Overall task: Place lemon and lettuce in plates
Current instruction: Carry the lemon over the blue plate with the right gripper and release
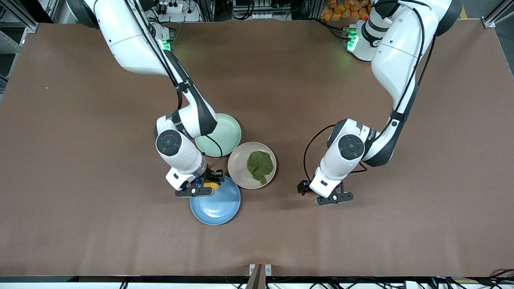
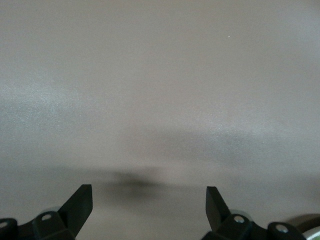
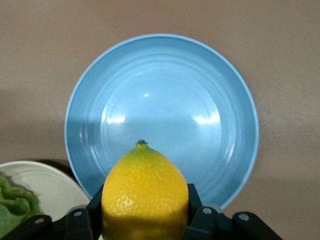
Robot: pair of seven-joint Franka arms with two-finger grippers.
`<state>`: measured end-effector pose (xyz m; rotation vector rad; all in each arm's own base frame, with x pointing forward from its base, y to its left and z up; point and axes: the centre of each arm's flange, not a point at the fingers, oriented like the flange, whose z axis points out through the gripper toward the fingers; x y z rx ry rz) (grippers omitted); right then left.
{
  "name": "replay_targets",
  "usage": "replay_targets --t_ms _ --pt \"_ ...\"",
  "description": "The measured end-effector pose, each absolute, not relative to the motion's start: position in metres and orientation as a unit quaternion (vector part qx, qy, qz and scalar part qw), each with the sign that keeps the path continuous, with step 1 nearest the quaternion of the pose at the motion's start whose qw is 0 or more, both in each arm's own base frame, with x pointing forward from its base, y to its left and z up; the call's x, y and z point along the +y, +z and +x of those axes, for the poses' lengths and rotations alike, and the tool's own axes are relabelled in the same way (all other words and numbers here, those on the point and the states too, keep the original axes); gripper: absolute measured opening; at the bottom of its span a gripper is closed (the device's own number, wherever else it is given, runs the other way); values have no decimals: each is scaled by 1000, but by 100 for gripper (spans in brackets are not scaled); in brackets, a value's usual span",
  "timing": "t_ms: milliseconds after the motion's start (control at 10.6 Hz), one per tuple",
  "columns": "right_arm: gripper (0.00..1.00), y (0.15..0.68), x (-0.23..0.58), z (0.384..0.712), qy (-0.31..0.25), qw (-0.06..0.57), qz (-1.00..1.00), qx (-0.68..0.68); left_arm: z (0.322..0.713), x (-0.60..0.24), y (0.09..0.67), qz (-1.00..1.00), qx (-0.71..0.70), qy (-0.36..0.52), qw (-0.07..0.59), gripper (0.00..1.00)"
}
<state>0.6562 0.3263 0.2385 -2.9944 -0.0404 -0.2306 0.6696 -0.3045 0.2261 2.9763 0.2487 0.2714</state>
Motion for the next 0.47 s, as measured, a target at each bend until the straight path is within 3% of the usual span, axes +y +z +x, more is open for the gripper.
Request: replay_targets --t_ms 473 --pt "64 211 326 657 -87 68 -994 -12 682 -275 227 991 70 100 56 100"
